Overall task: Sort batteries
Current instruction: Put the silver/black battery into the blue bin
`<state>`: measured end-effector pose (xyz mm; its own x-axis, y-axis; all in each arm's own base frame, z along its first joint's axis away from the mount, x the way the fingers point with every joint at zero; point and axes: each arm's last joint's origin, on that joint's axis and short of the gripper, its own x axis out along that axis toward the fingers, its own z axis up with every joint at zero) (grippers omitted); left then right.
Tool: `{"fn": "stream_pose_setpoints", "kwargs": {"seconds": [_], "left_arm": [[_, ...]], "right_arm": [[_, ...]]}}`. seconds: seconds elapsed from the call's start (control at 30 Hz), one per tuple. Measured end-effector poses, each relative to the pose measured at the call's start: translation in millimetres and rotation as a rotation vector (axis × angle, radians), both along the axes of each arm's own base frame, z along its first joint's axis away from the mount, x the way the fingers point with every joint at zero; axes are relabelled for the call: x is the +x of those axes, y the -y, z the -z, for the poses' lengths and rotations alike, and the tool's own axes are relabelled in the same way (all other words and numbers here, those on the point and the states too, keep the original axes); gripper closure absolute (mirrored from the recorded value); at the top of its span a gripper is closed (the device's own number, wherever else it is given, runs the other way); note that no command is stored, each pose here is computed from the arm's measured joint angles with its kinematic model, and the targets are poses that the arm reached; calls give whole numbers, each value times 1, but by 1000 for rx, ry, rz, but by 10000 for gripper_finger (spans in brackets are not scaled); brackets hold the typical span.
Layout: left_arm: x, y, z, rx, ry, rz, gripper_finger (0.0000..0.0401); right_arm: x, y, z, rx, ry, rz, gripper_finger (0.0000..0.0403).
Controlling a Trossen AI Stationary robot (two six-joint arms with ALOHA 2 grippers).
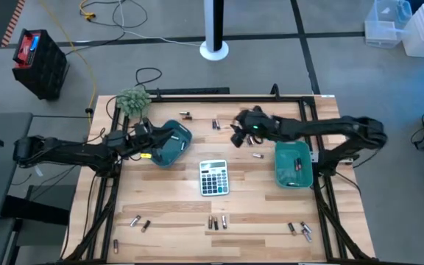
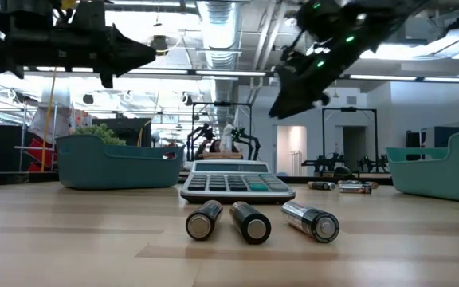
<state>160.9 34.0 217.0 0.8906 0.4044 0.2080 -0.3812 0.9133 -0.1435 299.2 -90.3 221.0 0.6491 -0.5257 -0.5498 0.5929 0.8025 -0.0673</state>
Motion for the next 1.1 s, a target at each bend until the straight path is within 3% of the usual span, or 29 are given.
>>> {"fn": "stream_pose_setpoints", "kwargs": {"seconds": [0.2, 0.43, 0.9, 1.1], "left_arm": [[-2, 0, 1, -1, -28, 1, 325], [-2, 0, 2, -2, -35, 2, 325], [-1, 0, 3, 2, -43, 2, 325], [-1, 0, 2, 2, -42, 3, 325]], "right_arm": [[35, 21, 35, 53, -85, -86, 216], [48, 48, 71, 119, -54, -129, 216], [61, 69, 106, 170, -94, -94, 216], [70, 69, 102, 178, -120, -90, 220]]}}
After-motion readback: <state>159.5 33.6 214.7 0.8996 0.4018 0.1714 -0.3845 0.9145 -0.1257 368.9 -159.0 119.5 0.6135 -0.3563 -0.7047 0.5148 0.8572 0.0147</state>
